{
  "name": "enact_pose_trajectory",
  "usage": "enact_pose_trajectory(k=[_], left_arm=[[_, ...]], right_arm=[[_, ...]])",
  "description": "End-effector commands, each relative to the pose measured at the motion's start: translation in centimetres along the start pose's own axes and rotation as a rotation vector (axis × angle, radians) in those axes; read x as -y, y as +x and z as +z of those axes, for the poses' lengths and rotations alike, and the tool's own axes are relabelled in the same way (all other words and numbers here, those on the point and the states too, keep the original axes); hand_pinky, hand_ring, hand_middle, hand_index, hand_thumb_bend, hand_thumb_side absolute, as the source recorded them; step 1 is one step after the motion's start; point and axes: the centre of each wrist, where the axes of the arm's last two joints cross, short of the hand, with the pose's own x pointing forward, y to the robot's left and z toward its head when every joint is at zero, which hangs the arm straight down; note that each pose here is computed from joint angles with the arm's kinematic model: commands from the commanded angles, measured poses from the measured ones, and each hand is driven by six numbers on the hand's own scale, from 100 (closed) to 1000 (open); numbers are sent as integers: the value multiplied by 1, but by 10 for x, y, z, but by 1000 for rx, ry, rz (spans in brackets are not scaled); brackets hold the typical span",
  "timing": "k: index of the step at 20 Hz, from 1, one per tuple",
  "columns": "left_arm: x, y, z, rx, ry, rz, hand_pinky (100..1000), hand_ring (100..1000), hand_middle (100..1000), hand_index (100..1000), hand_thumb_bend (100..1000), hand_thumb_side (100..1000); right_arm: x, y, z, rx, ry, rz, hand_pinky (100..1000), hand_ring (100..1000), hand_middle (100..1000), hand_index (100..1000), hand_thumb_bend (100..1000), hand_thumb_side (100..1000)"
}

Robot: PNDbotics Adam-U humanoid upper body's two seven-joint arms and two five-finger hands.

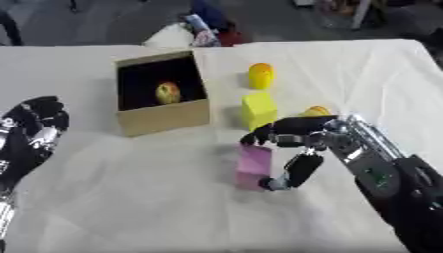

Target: Pick up objects on the table and place them in the box.

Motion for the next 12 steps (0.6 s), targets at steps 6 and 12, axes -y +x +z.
enact_pose_trajectory(k=[6,12], left_arm=[[-5,6,-3,22,-3,-15,743,735,680,783,341,437],[-5,5,-2,21,0,-14,743,734,679,783,340,437]], right_arm=[[-1,-3,-9,-33,-52,43,761,782,652,921,260,362],[5,-3,-4,-67,-224,48,709,686,507,832,201,200]])
